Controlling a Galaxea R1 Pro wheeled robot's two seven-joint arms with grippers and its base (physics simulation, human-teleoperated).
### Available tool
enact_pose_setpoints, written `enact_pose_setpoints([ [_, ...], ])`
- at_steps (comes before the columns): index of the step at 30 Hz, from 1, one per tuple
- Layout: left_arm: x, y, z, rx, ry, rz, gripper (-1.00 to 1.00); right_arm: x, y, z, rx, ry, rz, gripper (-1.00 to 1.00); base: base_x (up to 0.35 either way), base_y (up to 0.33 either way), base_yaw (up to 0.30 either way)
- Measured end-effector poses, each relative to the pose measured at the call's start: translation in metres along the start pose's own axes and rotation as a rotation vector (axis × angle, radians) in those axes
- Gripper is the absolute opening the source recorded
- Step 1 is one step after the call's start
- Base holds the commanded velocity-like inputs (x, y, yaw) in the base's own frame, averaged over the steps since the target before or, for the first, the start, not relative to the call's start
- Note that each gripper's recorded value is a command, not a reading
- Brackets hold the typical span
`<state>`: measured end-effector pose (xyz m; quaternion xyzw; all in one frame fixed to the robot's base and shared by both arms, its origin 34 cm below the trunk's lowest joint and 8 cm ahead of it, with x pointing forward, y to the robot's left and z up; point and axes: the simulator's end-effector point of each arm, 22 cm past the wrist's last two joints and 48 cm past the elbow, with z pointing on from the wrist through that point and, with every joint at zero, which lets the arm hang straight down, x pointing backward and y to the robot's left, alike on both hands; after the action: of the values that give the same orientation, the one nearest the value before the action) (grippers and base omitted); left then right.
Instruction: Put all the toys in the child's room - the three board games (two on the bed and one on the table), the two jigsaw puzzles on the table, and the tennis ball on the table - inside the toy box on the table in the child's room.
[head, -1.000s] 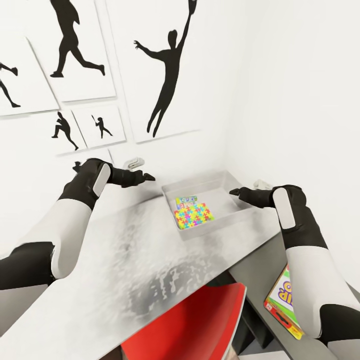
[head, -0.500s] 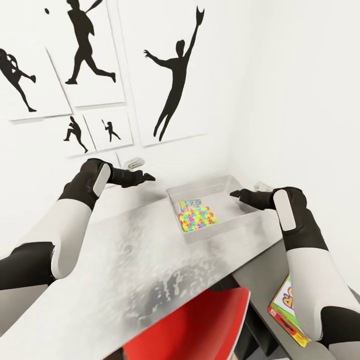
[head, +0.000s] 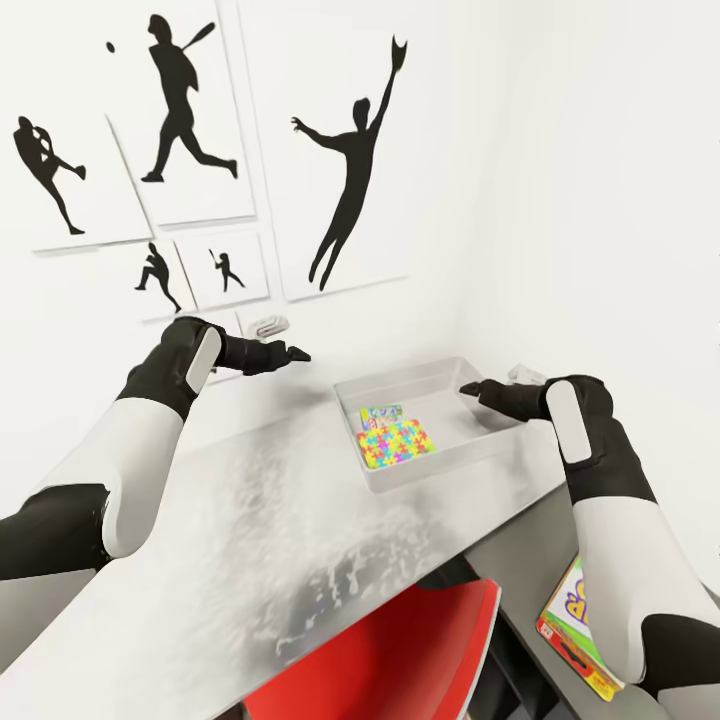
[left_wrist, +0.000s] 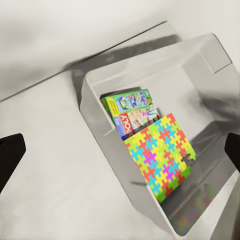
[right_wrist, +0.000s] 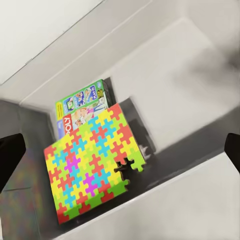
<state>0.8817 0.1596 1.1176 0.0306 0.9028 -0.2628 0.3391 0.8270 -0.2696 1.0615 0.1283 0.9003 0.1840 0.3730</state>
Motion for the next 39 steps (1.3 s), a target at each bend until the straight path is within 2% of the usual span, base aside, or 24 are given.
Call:
enact_pose_setpoints([
  [39, -0.025, -0.024, -0.038, 0.009, -0.057, 0.031, 1.00, -0.017, 0.014, -0.031, -0.014, -0.043, -0.013, 1.00, 0.000, -0.013, 0.000],
])
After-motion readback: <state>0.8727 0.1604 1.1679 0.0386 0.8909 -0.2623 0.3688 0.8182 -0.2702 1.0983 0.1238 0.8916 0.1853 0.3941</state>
